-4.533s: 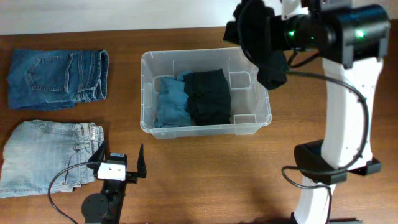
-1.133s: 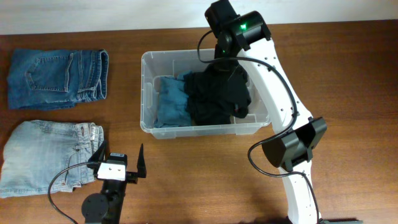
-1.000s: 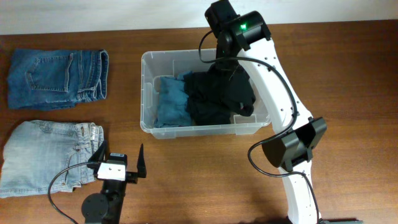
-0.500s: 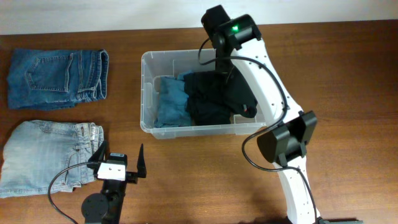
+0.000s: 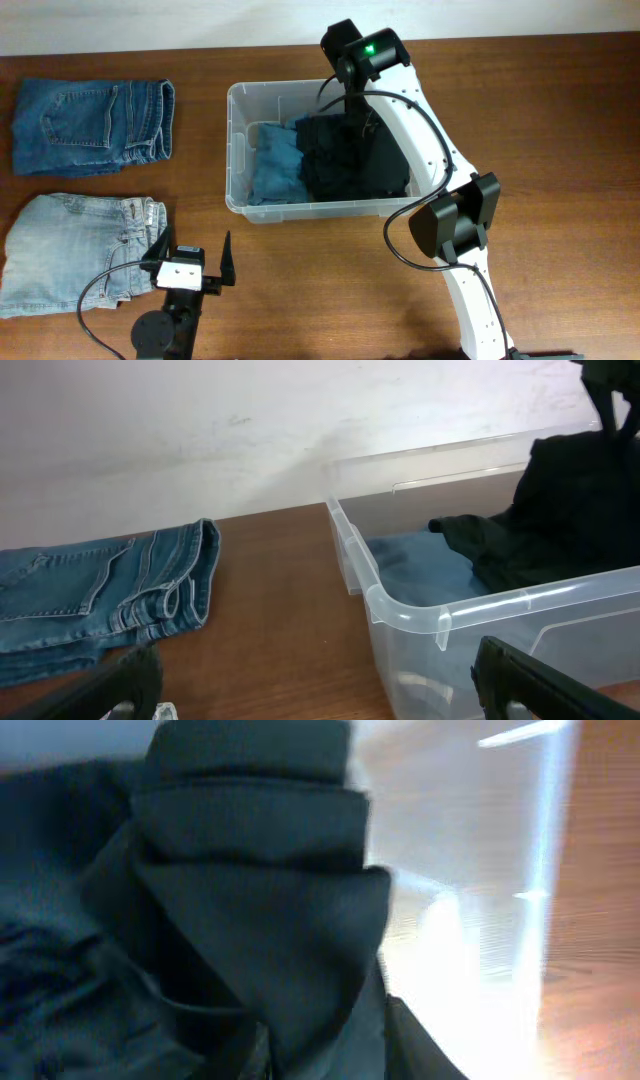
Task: Pack container
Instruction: 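Lower the black garment onto the first black garment and release, then press the stacked black garments flat with the right gripper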
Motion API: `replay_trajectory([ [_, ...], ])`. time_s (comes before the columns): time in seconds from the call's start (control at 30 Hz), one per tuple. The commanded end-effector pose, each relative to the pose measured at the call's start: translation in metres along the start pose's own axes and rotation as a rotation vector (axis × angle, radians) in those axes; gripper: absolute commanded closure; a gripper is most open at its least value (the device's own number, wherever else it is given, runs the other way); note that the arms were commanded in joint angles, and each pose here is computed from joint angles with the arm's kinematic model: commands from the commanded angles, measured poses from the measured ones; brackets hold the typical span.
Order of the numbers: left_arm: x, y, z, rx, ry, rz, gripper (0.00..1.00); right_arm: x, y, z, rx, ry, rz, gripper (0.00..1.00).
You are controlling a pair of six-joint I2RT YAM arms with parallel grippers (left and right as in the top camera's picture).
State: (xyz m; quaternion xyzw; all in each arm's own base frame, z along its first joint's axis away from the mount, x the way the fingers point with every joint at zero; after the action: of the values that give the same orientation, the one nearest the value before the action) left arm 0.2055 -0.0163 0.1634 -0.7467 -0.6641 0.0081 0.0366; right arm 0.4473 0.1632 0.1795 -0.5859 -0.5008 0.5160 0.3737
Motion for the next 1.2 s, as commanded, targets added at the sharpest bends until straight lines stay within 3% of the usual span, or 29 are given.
replay_trajectory([
  [0.0,0.0,0.0,0.002,0.002,0.015,0.002,0.01,0.018,0.004,0.006,0.05,-0.063,-0.114,0.72],
  [0.47,0.0,0.0,0.002,0.002,0.015,0.002,0.01,-0.01,-0.069,-0.024,-0.166,0.047,-0.289,0.75],
  [0.67,0.0,0.0,0.001,0.001,0.016,0.002,0.01,0.023,-0.022,-0.015,-0.014,-0.061,-0.431,0.89],
  [1.03,0.0,0.0,0.001,0.001,0.016,0.002,0.01,0.068,0.103,0.024,0.168,-0.097,-0.45,0.9],
  [1.17,0.0,0.0,0.001,0.001,0.016,0.002,0.01,0.069,0.113,0.027,0.166,-0.096,-0.45,0.92],
])
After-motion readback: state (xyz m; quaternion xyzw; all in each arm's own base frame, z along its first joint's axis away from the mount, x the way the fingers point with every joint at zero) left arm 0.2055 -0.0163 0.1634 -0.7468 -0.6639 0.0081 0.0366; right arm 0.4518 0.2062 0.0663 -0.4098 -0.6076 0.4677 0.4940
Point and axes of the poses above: each gripper's point midway between its finger pads, its own y axis out along the fingers, its own x axis along the line the jaws close on, z = x × y, the point moved 4 cm from there along -y, back along the fingers, and after that the axes turned 4 degrees about -y, right-handed, at the moved point
